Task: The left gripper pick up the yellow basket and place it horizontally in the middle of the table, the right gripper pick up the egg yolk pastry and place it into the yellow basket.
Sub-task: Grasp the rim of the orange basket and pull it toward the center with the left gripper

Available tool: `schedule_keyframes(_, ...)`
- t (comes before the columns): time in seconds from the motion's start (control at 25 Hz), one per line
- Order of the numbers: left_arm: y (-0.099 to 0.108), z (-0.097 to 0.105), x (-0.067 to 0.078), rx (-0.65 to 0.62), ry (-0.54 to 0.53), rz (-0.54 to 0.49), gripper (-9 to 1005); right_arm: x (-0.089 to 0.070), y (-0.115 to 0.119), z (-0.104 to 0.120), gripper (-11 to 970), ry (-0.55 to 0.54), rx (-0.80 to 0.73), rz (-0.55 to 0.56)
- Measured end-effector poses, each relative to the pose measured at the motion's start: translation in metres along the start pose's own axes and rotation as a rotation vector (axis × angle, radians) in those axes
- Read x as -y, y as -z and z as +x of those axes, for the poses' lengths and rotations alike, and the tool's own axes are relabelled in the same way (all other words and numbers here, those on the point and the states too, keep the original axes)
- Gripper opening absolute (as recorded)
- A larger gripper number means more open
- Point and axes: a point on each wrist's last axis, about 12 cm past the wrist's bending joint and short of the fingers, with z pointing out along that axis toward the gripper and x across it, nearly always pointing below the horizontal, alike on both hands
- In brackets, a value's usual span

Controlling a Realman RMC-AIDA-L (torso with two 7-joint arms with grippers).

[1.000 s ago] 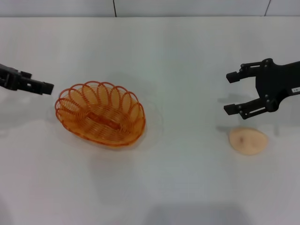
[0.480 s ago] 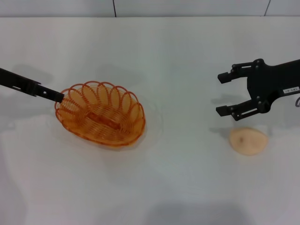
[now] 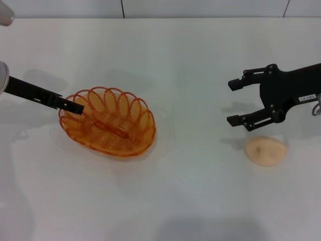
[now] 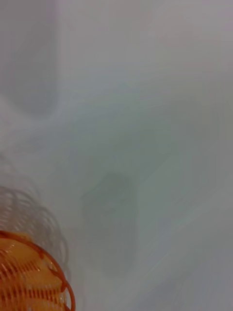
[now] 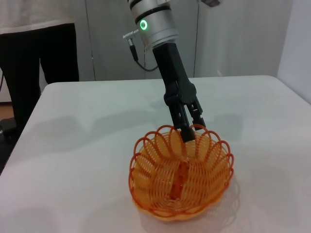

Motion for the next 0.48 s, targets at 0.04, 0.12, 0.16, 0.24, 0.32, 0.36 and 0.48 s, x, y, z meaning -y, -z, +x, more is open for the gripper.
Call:
schedule_keyframes(0.04, -0.0007, 0.0001, 0.0000, 0.000, -0.001, -0.001, 874, -0.0001, 0.0003, 0.0002, 851, 0.000, 0.000, 0.001)
schedule_keyframes(0.12, -0.0022, -0.0001, 0.0009, 0.002, -0.007, 0.000, 874, -0.0002, 0.0007, 0.0008, 851, -0.001, -0.001, 0.004)
schedule_keyframes(0.16, -0.0033, -0.0002, 0.0016, 0.003, -0.011, 0.000, 869, -0.0001, 0.0008, 0.0009, 851, -0.002, -0.002, 0.006)
schedule_keyframes(0.24, -0.0046, -0.0002, 0.0024, 0.005, -0.016, 0.001, 860, 0.0000, 0.0008, 0.0009, 851, -0.004, -0.002, 0.007)
schedule_keyframes(0.32, -0.0053, -0.0003, 0.0030, 0.004, -0.022, 0.001, 851, 0.0002, 0.0006, 0.0003, 850, -0.004, -0.001, 0.006)
schedule_keyframes(0.36, -0.0059, -0.0004, 0.0035, 0.002, -0.026, 0.000, 846, 0.0002, 0.0004, 0.0001, 850, -0.003, -0.001, 0.005)
schedule_keyframes(0.48, -0.0090, -0.0015, 0.0054, -0.003, -0.040, -0.007, 717, 0.0001, 0.0001, -0.0005, 850, -0.002, 0.000, 0.002)
